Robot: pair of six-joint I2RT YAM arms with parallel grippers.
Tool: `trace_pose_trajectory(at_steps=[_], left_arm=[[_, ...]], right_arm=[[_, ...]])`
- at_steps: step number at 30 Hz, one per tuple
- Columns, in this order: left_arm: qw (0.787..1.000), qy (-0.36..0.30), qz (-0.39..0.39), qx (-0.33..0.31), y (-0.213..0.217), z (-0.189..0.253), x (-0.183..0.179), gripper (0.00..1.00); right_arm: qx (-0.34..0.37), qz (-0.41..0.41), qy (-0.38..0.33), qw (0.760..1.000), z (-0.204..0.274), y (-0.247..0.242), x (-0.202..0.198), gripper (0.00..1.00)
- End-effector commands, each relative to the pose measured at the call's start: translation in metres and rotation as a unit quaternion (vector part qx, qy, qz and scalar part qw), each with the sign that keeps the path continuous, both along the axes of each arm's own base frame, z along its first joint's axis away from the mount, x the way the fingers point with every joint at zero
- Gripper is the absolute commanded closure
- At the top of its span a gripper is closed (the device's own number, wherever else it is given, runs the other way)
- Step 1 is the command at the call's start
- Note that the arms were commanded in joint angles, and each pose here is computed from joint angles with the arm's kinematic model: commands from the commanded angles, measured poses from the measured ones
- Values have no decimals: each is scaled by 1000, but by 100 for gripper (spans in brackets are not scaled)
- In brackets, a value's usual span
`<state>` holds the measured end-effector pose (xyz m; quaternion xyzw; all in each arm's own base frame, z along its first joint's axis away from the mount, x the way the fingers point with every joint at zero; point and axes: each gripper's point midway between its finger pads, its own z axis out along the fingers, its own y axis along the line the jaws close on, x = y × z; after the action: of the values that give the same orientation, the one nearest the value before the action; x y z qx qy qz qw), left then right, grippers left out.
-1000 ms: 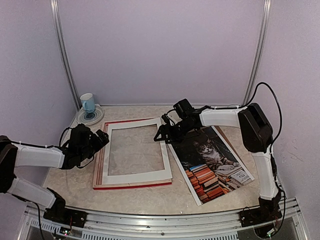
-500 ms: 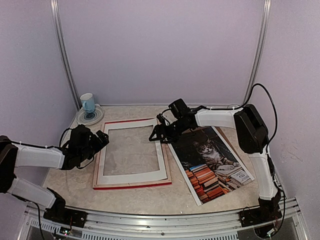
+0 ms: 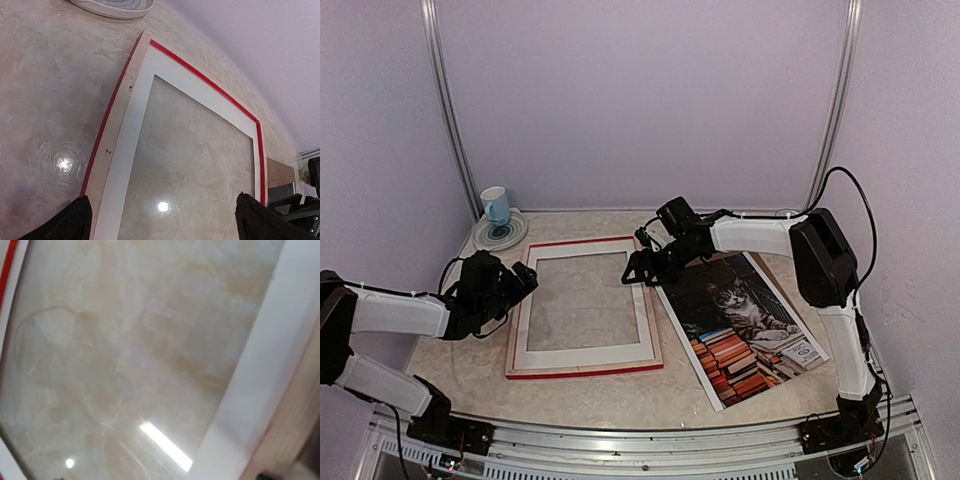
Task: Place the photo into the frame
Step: Place the mat board on the glass panel, then adjust the frame body at the center of the board.
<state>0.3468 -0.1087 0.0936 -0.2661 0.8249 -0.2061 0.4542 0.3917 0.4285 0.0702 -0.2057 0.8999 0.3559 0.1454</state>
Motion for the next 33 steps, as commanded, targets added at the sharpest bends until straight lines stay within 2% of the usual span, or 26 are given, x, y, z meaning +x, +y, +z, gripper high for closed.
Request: trace_pose_trajectory(at_steps=[1, 8, 14, 20, 26, 33], left_arm=[[1000, -2, 5, -1, 3, -3, 0, 1], [1000, 3, 12, 5, 9, -9, 4, 1], [1000, 11, 6, 13, 8, -15, 15, 1], [1000, 20, -1, 17, 5, -23, 23, 1], [1000, 20, -17, 16, -4, -25, 34, 1], [999, 23, -37, 13, -17, -26, 49, 1]], right_arm=[[-11, -1, -22, 1000, 21, -6, 0, 18], [4, -33, -26, 999, 34, -40, 15, 17], [10, -72, -31, 997, 43, -100, 28, 16], [34, -126, -21, 991, 45, -180, 35, 15], [0, -225, -20, 974, 29, -269, 39, 15], [-8, -319, -5, 948, 10, -319, 26, 14]])
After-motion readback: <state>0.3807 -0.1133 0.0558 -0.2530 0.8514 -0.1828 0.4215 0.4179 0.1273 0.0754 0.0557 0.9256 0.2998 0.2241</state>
